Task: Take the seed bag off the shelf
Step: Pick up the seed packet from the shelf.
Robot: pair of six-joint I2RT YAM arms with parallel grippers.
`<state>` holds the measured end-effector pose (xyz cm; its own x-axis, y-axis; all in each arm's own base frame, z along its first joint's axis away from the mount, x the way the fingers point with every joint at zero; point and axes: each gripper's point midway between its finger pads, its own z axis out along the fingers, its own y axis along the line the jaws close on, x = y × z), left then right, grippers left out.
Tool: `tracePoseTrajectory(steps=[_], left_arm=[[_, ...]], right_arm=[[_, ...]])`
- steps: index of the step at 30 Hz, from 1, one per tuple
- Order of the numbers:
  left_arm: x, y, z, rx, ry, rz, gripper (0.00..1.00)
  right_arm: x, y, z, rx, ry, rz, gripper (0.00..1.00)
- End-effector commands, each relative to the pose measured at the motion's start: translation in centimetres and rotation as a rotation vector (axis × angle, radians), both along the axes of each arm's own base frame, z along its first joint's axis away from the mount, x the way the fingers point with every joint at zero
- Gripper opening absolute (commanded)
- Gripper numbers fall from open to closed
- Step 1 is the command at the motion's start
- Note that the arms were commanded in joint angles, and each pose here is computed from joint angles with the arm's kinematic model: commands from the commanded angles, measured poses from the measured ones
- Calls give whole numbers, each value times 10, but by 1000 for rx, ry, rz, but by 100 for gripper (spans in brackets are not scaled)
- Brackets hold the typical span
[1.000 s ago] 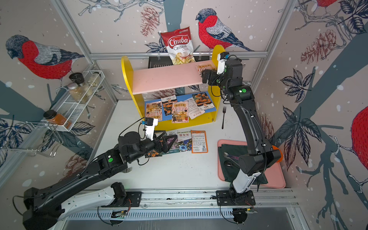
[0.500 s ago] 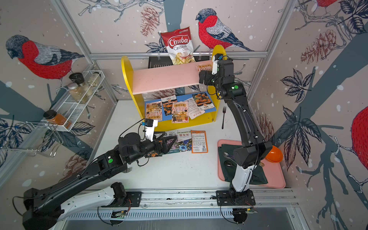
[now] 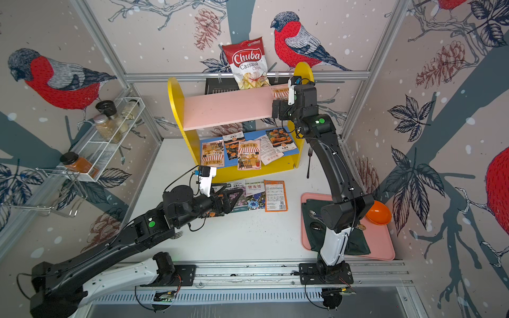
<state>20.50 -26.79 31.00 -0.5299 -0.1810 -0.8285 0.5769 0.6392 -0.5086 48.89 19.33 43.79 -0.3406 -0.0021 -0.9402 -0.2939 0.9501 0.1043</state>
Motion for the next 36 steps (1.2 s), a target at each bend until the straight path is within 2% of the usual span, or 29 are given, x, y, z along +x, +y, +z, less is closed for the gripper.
tracePoseTrajectory(steps=[1, 11, 24, 36], left_arm=[[1, 0, 7, -24, -20, 4, 98], [0, 3, 6, -33, -17, 11, 98], [0, 4, 5, -43, -12, 15, 98], [0, 6, 5, -44, -13, 23, 98]], right_arm=[[-10, 6, -9, -25, 40, 20, 100], [-35, 27, -5, -35, 47, 56, 99], [-72, 45, 8, 21, 31, 80, 99], [-78, 43, 43, 62, -46, 69, 99]])
